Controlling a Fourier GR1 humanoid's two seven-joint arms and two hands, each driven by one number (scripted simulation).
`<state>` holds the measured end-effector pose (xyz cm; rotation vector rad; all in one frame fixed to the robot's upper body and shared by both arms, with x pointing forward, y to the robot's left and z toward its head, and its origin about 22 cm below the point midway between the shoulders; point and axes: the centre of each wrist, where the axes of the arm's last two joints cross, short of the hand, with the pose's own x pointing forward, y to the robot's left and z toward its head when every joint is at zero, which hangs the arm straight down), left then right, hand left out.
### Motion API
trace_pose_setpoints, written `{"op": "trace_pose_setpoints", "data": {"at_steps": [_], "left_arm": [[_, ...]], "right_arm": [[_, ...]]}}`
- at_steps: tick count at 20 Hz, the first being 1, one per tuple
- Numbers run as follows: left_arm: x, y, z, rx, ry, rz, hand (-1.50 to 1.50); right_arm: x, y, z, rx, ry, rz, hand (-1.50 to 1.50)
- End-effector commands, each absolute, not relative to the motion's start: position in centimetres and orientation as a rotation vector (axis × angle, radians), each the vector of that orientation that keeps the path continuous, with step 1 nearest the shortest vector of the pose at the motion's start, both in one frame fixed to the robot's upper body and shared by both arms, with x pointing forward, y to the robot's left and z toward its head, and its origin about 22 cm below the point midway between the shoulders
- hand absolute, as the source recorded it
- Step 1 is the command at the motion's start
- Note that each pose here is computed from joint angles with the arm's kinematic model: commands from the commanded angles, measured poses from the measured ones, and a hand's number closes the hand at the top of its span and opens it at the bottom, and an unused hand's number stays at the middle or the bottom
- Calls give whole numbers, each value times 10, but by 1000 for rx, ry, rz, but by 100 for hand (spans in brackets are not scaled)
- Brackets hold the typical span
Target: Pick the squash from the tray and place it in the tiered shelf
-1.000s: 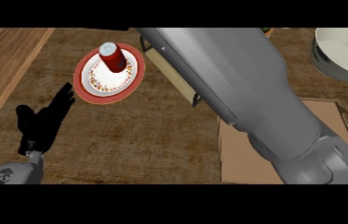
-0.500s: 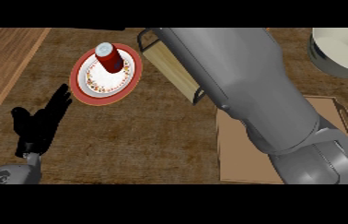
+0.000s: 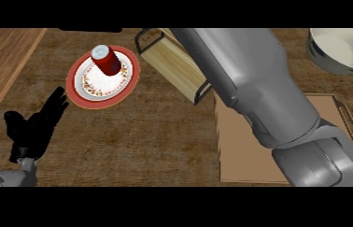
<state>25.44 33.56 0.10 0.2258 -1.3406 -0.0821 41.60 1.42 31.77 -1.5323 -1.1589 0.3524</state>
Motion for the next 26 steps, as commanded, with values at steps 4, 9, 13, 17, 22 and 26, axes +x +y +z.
{"op": "trace_pose_setpoints", "data": {"at_steps": [4,9,13,17,22,26], "left_arm": [[243,345,-6,240,-1354,-90,0],[252,344,7,236,-1353,-108,0],[243,340,-2,238,-1357,-78,0],[238,329,-18,229,-1335,-80,0],[236,358,-8,230,-1338,-74,0],[240,343,-9,238,-1317,-56,0]], "right_arm": [[428,4,280,-1512,-936,133,-150],[432,1,275,-1492,-1005,110,-150],[428,-3,276,-1435,-1094,42,-150],[423,-5,295,-1322,-1185,-86,-150],[419,-13,312,-1189,-1252,-187,-150],[399,-8,341,-1136,-1385,-279,-150]]}}
